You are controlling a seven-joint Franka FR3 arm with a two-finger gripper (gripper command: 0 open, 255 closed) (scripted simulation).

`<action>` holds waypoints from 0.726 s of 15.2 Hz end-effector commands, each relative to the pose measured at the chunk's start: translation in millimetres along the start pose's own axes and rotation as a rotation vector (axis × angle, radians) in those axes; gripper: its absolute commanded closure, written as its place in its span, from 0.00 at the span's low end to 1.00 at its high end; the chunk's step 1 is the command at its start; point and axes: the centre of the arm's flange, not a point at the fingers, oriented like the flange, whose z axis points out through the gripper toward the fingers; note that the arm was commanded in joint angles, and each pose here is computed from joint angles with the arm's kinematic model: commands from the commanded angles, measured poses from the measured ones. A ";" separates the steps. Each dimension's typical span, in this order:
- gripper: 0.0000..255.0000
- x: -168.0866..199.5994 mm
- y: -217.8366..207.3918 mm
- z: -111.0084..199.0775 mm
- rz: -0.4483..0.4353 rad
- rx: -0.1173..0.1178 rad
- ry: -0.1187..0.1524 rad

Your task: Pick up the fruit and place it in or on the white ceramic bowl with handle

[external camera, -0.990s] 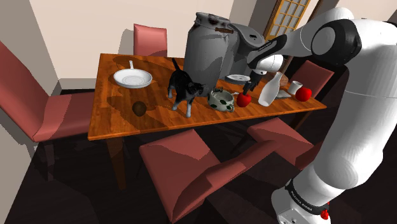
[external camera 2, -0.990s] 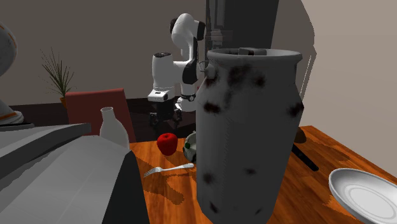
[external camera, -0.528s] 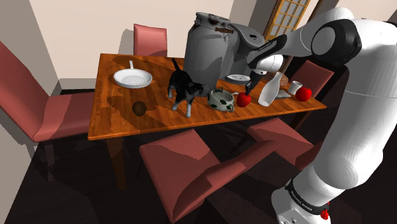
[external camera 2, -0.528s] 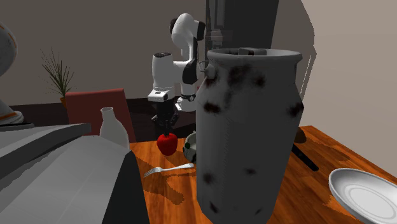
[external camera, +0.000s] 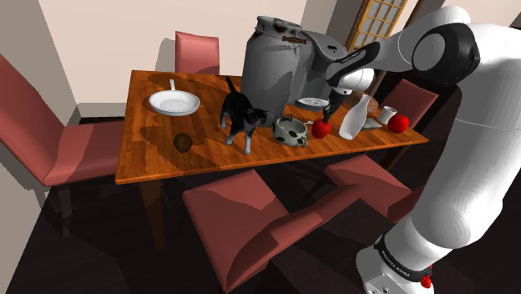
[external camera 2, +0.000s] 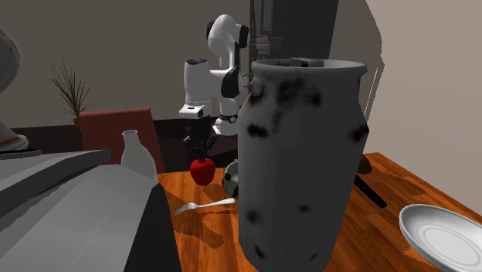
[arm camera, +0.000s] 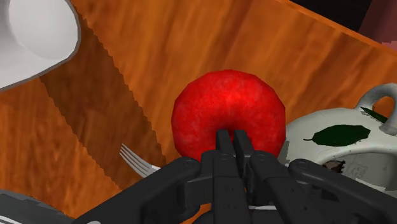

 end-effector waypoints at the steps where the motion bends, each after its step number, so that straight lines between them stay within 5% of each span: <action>1: 1.00 1.0 0.5 -10.7 0.000 0.000 0.000; 11: 1.00 5.6 4.5 -63.1 0.000 0.000 0.000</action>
